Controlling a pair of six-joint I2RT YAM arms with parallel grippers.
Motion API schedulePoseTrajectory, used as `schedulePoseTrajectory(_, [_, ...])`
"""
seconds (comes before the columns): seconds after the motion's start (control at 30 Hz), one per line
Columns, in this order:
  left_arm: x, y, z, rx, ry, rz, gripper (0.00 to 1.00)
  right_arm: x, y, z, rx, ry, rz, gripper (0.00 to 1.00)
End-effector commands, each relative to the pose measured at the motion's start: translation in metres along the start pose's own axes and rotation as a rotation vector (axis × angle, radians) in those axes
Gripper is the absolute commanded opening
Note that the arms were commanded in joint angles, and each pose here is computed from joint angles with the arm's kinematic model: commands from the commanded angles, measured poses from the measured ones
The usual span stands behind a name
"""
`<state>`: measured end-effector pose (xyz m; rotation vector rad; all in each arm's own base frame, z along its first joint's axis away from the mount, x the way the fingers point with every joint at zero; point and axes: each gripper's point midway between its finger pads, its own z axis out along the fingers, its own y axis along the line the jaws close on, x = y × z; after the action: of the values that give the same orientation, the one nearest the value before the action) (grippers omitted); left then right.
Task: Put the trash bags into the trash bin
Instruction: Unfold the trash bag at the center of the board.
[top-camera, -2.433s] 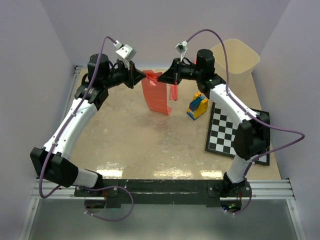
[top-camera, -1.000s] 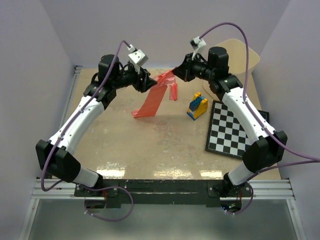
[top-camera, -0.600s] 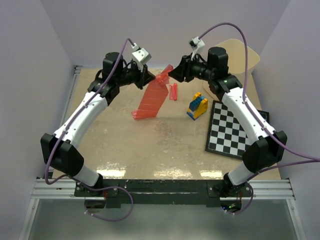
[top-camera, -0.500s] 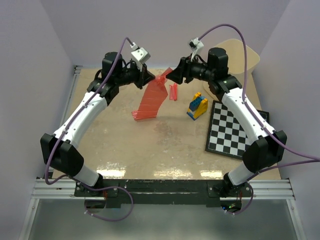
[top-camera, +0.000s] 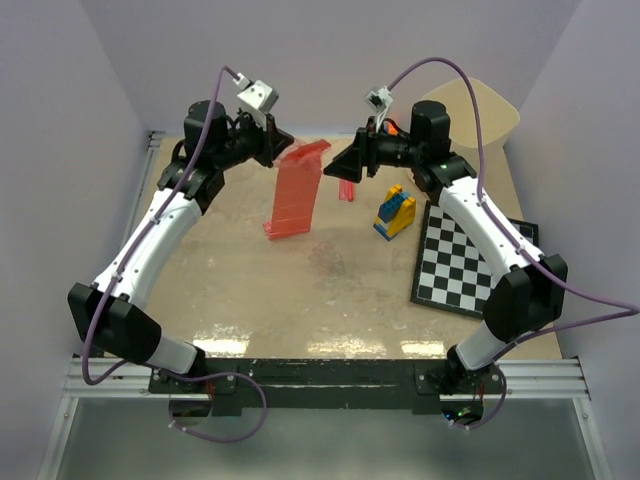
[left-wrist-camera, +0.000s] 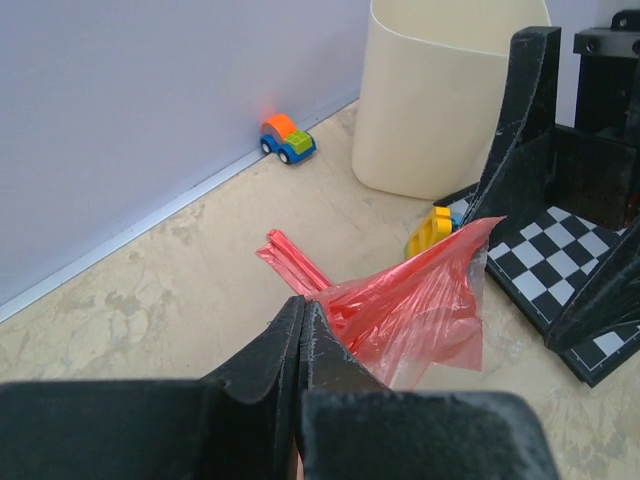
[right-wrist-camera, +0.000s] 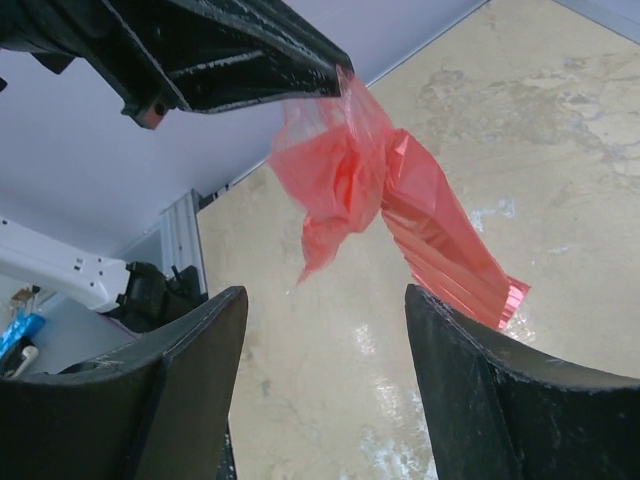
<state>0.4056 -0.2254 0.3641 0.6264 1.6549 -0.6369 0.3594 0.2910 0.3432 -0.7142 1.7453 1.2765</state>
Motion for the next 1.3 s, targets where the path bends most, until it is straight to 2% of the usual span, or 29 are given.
schedulePoseTrajectory(0.0, [-0.034, 0.007, -0.012, -0.062, -0.101, -0.014, 0.00, -0.015, 0.009, -0.007, 0.047, -0.042, -0.106, 0.69])
schedulePoseTrajectory(0.1, [-0.037, 0.006, -0.012, -0.058, -0.113, -0.029, 0.00, -0.018, 0.004, 0.002, 0.082, -0.061, -0.112, 0.69])
schedulePoseTrajectory(0.3, [-0.043, 0.008, -0.013, -0.065, -0.128, -0.045, 0.00, -0.021, 0.020, 0.034, 0.028, -0.047, -0.148, 0.68])
schedulePoseTrajectory(0.43, [-0.046, 0.009, -0.016, -0.071, -0.133, -0.043, 0.00, -0.020, 0.008, 0.047, 0.099, -0.056, -0.131, 0.59])
schedulePoseTrajectory(0.53, [-0.046, 0.013, -0.021, -0.088, -0.136, -0.043, 0.00, -0.024, -0.011, 0.049, 0.191, -0.067, -0.126, 0.42])
schedulePoseTrajectory(0.63, [-0.045, 0.019, -0.026, -0.107, -0.137, -0.043, 0.00, -0.022, -0.016, 0.049, 0.205, -0.058, -0.150, 0.06])
schedulePoseTrajectory(0.67, [-0.045, 0.022, -0.028, -0.118, -0.138, -0.042, 0.00, -0.020, -0.017, 0.048, 0.210, -0.053, -0.152, 0.00])
schedulePoseTrajectory(1.07, [-0.047, 0.063, -0.052, -0.270, -0.148, -0.014, 0.00, 0.010, -0.010, 0.006, 0.284, 0.055, -0.316, 0.00])
schedulePoseTrajectory(1.27, [-0.045, 0.071, -0.054, -0.286, -0.156, -0.047, 0.00, 0.032, -0.010, -0.008, 0.312, 0.093, -0.315, 0.00])
